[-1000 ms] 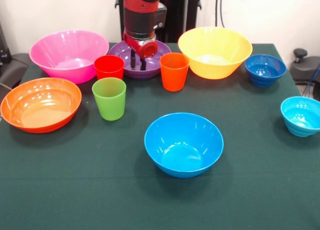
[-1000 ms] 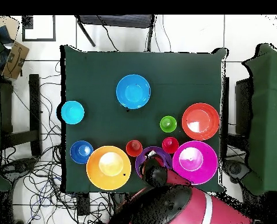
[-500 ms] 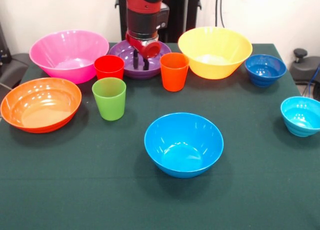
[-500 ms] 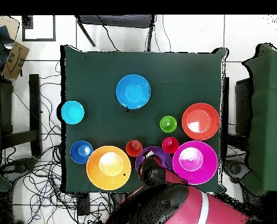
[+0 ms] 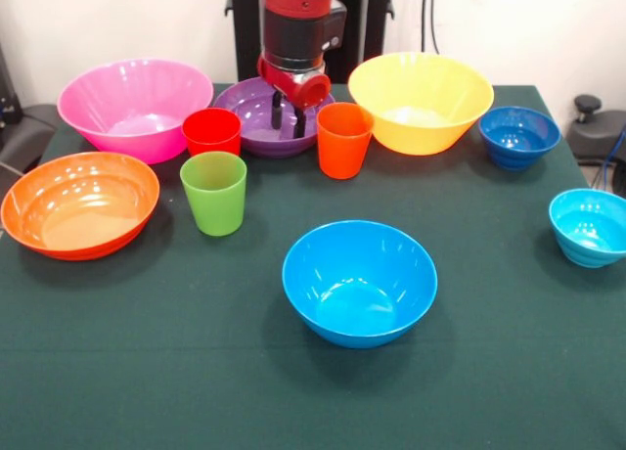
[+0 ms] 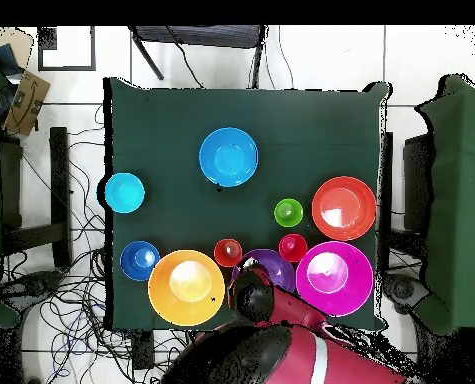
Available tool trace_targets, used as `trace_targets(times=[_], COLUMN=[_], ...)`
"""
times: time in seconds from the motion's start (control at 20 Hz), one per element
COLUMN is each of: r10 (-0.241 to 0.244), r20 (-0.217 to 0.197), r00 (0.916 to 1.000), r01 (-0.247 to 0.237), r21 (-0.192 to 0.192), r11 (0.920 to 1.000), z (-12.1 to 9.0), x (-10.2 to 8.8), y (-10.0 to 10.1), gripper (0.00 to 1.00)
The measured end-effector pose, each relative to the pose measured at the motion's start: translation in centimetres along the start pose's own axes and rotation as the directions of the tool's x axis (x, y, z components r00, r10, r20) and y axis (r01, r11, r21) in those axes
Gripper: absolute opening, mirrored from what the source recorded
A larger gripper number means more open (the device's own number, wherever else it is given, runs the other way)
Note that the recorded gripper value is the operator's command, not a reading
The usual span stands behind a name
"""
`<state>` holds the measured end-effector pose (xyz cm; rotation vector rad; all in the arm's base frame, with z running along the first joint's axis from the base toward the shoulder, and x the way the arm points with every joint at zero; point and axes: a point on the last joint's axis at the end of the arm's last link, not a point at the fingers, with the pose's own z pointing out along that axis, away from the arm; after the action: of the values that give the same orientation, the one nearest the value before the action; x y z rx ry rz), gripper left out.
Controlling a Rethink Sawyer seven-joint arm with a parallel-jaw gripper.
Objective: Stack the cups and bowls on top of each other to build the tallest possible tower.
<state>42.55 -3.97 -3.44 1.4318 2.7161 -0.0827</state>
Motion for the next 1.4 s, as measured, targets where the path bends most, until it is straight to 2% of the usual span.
trace_targets(times=[0.45,1.4], r10=[-0.01,-0.008], r20=[0.033,0.04], r00=[0.9994,0.9991], r01=[0.011,0.009], r21=[-0.013,-0.018], r11=[0.9999,0.9998], z=[-1.4,-2.0], x=[-0.8,-1.3], y=[1.0,1.2], gripper=[1.0,1.0])
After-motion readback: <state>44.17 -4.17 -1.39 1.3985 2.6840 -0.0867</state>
